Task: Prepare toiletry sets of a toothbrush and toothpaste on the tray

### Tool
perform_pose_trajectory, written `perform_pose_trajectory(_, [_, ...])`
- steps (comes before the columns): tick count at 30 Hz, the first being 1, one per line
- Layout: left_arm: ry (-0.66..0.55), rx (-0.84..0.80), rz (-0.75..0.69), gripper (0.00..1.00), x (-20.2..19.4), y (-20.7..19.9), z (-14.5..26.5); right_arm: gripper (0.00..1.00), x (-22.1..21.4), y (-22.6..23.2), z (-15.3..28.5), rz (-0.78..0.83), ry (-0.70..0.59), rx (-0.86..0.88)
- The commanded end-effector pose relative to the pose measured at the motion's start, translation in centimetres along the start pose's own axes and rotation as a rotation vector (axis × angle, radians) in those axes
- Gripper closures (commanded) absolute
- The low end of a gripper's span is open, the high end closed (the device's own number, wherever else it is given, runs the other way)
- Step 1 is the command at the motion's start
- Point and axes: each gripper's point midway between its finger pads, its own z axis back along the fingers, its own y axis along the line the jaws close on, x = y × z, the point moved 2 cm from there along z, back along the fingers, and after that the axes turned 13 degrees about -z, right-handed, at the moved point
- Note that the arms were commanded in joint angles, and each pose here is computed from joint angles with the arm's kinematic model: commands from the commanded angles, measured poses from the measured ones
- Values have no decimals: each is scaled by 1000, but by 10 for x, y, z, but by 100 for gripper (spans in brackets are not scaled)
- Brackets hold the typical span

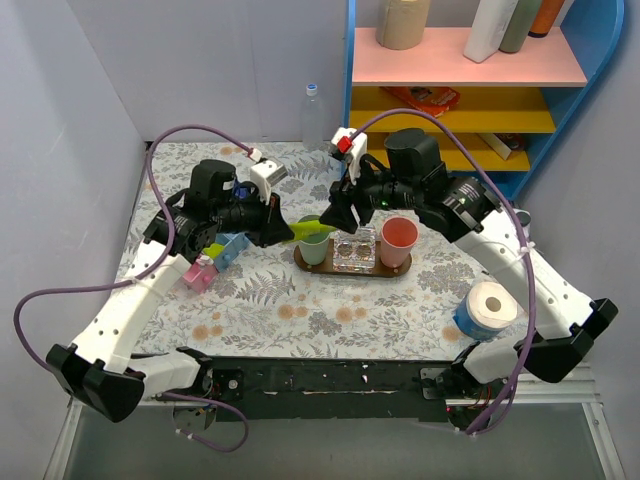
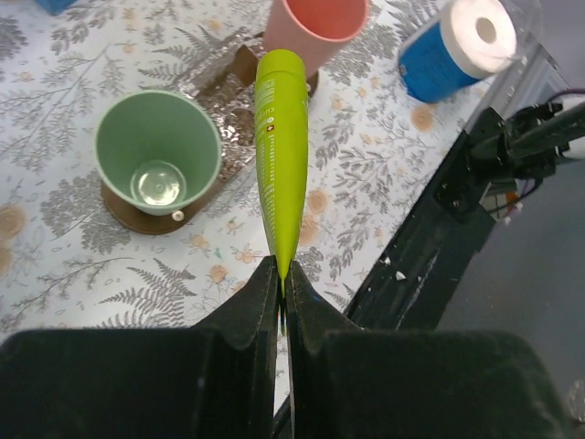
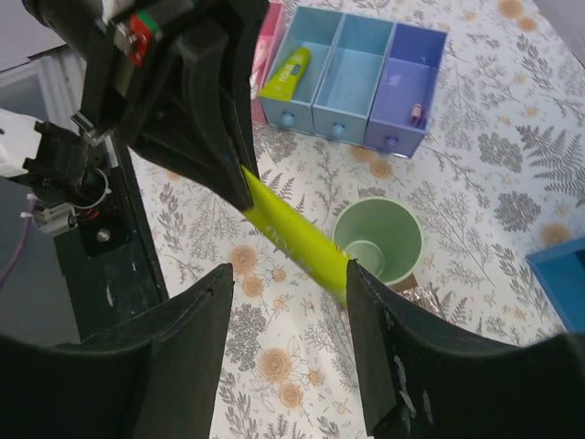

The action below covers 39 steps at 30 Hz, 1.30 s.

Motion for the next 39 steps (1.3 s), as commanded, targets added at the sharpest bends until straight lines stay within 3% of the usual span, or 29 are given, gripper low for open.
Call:
perform_pose_trajectory(1, [-68,-146,-83,100,20,-32,11,41,16,26,4,66,-2,151])
perform_pose_trajectory(12, [-130,-316,-140,100,21,-68,27,44,-22,40,-14,-16,168,328])
perform_pose_trajectory(21, [-139,-353,-150,100,20,-75,29,49,-39,44,-19,-46,187,374])
perform_pose_trajectory(30, [-125,-363,-146,100,16,-76,25,65,-41,50,-22,-56,185,436])
perform_pose_trajectory(33, [-129,-351,-150,100,17,-75,26,76,-43,51,-23,-59,190,447])
perform_pose_trajectory(37, [-131,-332,-146,100,17,-72,23,99,-47,52,-23,-60,189,460])
perform_pose_trajectory(39, [-137,-310,-144,99,16,-69,21,99,-46,53,-23,-54,175,467])
